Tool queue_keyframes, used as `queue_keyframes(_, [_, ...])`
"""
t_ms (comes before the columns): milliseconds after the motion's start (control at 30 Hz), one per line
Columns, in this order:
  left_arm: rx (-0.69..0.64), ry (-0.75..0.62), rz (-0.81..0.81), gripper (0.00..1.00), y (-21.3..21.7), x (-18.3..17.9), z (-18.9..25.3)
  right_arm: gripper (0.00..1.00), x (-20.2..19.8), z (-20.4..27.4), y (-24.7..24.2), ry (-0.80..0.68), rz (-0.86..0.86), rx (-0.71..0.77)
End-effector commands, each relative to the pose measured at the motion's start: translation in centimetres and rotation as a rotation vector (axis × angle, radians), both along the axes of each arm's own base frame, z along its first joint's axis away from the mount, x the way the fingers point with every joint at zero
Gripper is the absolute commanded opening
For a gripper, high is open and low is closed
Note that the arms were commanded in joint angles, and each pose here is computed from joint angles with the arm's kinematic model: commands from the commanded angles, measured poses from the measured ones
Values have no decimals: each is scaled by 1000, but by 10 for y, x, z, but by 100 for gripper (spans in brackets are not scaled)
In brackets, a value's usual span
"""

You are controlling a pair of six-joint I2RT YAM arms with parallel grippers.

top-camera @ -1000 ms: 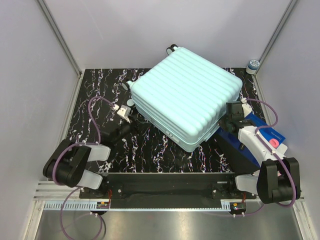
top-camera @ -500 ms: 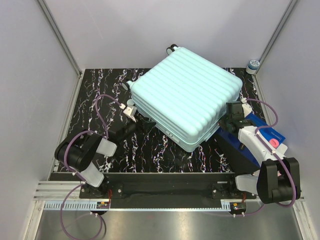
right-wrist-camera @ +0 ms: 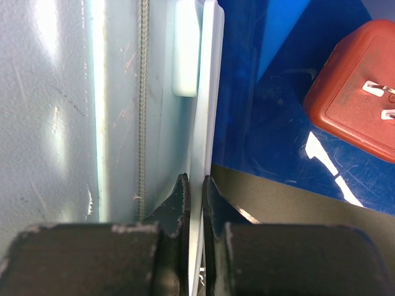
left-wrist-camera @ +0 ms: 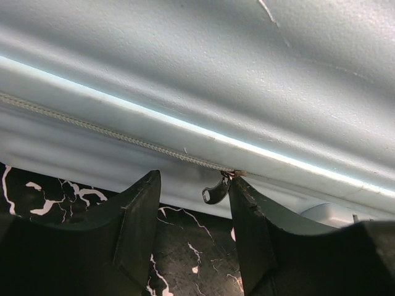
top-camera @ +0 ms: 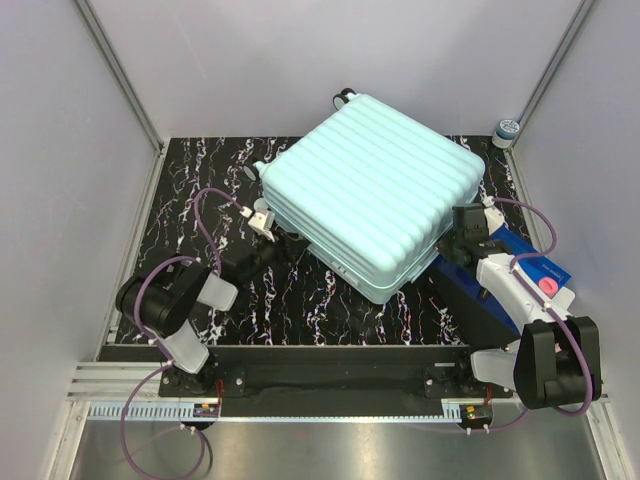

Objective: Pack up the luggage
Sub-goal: Zip the luggage at the center of the board.

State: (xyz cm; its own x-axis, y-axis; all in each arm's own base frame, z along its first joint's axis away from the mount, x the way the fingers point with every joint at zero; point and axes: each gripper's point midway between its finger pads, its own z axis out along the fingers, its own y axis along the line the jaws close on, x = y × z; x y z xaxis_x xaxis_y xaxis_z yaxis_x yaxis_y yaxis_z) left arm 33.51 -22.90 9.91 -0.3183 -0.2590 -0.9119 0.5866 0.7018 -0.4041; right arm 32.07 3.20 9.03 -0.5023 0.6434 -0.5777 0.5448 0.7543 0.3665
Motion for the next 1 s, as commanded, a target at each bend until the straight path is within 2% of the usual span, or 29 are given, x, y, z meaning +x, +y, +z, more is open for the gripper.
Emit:
queue_keyframes(0, [-93, -187, 5, 50, -11, 12, 52, 0, 32, 26, 20, -164, 51, 81])
queue_keyframes(67, [-99, -187, -2, 49, -15, 12, 52, 0, 32, 25, 19, -162, 52, 79])
queue_keyframes(167, [-113, -197, 1, 41, -16, 11, 55, 0, 31, 25, 19, -160, 55, 74])
queue_keyframes(400, [-142, -221, 16, 11, -16, 7, 67, 0, 29, 22, 15, -158, 47, 60])
queue_keyframes(433, [-146, -224, 28, 2, -14, 9, 69, 0, 29, 22, 14, -159, 43, 58])
queue_keyframes(467, [-149, -226, 37, 0, -12, 9, 70, 0, 29, 22, 14, -159, 41, 55])
queue_keyframes(967, [-123, -165, 269, 0, 39, 34, 68, 0, 33, 27, -2, -160, 3, 7])
